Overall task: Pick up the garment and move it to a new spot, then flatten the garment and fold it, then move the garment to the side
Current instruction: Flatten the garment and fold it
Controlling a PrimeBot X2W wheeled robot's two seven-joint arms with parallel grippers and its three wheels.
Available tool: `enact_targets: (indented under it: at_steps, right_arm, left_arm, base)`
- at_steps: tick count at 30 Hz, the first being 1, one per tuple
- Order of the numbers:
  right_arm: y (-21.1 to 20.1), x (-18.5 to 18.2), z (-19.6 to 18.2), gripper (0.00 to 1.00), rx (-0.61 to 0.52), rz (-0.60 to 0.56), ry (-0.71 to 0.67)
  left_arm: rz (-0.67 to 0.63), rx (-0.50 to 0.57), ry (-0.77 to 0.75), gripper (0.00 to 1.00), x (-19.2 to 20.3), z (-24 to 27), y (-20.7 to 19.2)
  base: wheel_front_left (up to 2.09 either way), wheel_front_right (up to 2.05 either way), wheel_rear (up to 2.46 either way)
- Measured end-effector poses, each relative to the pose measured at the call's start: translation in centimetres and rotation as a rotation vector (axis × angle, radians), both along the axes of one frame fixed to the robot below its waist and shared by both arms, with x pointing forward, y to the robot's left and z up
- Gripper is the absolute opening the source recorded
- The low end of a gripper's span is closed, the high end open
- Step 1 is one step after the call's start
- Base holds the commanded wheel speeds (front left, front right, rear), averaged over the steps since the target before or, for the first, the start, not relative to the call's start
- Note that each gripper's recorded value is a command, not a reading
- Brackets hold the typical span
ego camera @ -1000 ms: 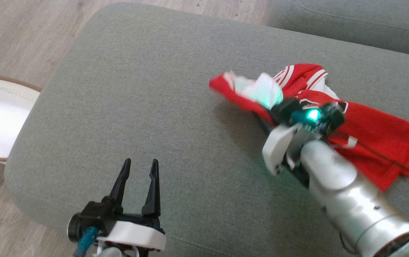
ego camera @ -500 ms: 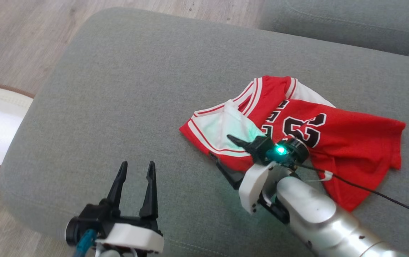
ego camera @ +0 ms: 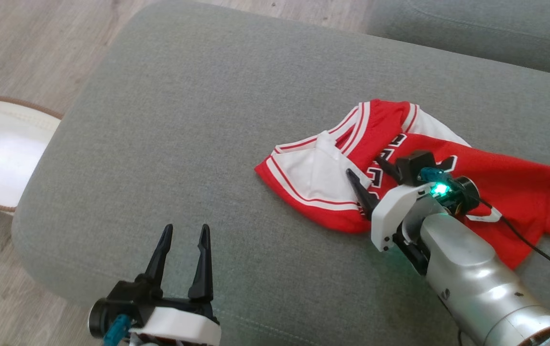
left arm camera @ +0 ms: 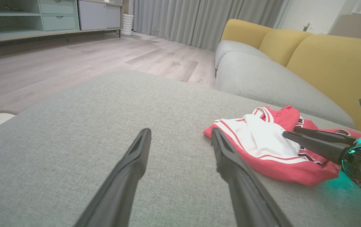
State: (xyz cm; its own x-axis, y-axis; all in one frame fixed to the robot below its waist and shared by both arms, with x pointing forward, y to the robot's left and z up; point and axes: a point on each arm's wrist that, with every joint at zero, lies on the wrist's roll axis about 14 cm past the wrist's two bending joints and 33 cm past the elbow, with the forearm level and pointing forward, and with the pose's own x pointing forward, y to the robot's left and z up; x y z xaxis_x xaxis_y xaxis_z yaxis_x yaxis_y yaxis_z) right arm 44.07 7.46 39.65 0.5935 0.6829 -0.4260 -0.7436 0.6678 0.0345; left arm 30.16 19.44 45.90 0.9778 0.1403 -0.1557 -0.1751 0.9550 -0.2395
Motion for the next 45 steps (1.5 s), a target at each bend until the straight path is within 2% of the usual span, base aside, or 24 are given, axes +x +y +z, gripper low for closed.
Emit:
enact_targets:
  at_steps: [6, 7, 9, 12, 13, 17, 22, 26, 32, 33, 34, 36, 41, 45]
  right_arm:
    - [0.5, -0.8, -1.0, 1.0, -0.022, 0.007, 0.066]
    - [0.7, -1.1, -1.1, 0.95, -0.024, 0.014, 0.078]
    - [1.2, -1.8, -1.1, 0.46, -0.017, 0.026, 0.1]
    - [1.8, -2.8, -1.1, 0.05, -0.008, 0.049, 0.125]
    - [1.9, -3.2, -1.2, 0.0, -0.009, 0.057, 0.134]
    - [2.4, -3.9, -0.7, 0.0, 0.017, 0.075, 0.129]
    - [3.2, -3.7, 1.0, 0.0, 0.057, 0.123, 0.029]
    - [5.0, -4.5, 2.9, 0.0, 0.054, 0.236, -0.081]
    - [7.4, -9.9, 2.2, 0.0, -0.014, 0.477, -0.142]
    - [7.4, -9.9, 2.2, 0.0, -0.014, 0.477, -0.142]
    - [7.6, -10.7, 2.0, 0.23, -0.018, 0.508, -0.145]
    - [7.8, -12.0, 1.9, 1.0, -0.019, 0.548, -0.148]
    - [7.7, -13.0, 2.5, 1.0, 0.027, 0.549, -0.148]
    - [6.8, -11.5, 3.7, 1.0, 0.093, 0.449, -0.144]
  left_arm:
    - [0.012, 0.002, 0.002, 1.0, -0.3, 0.0, 0.3]
    - [0.013, 0.002, 0.001, 1.0, -0.3, 0.0, 0.3]
    - [0.013, 0.001, 0.0, 1.0, -0.4, 0.0, 0.3]
    - [0.011, -0.004, -0.003, 1.0, -0.3, 0.1, 0.2]
    - [0.009, -0.004, -0.004, 1.0, -0.3, 0.1, 0.2]
    - [-0.002, -0.004, -0.007, 1.0, -0.2, 0.2, -0.1]
    - [-0.013, -0.002, -0.01, 1.0, 0.0, 0.2, -0.2]
    - [-0.017, 0.0, -0.015, 1.0, 0.0, 0.3, -0.3]
    - [-0.015, -0.003, -0.023, 1.0, -0.1, 0.6, -0.2]
    - [-0.015, -0.003, -0.023, 1.0, -0.1, 0.6, -0.2]
    - [-0.013, -0.001, -0.023, 1.0, -0.1, 0.6, -0.1]
    - [-0.016, 0.0, -0.026, 1.0, 0.0, 0.7, -0.2]
    - [-0.038, 0.003, -0.031, 1.0, 0.4, 0.9, -0.7]
    - [-0.066, 0.006, -0.035, 1.0, 0.9, 1.1, -1.4]
  base:
    - [0.0, 0.0, 0.0]
    - [0.0, 0.0, 0.0]
    - [0.0, 0.0, 0.0]
    - [0.0, 0.0, 0.0]
    - [0.0, 0.0, 0.0]
    - [0.0, 0.0, 0.0]
    - [0.0, 0.0, 0.0]
    - [0.0, 0.0, 0.0]
    - [0.0, 0.0, 0.0]
    - [0.0, 0.0, 0.0]
    - [0.0, 0.0, 0.0]
    - [0.0, 0.0, 0.0]
    - [0.0, 0.0, 0.0]
    - [0.0, 0.0, 0.0]
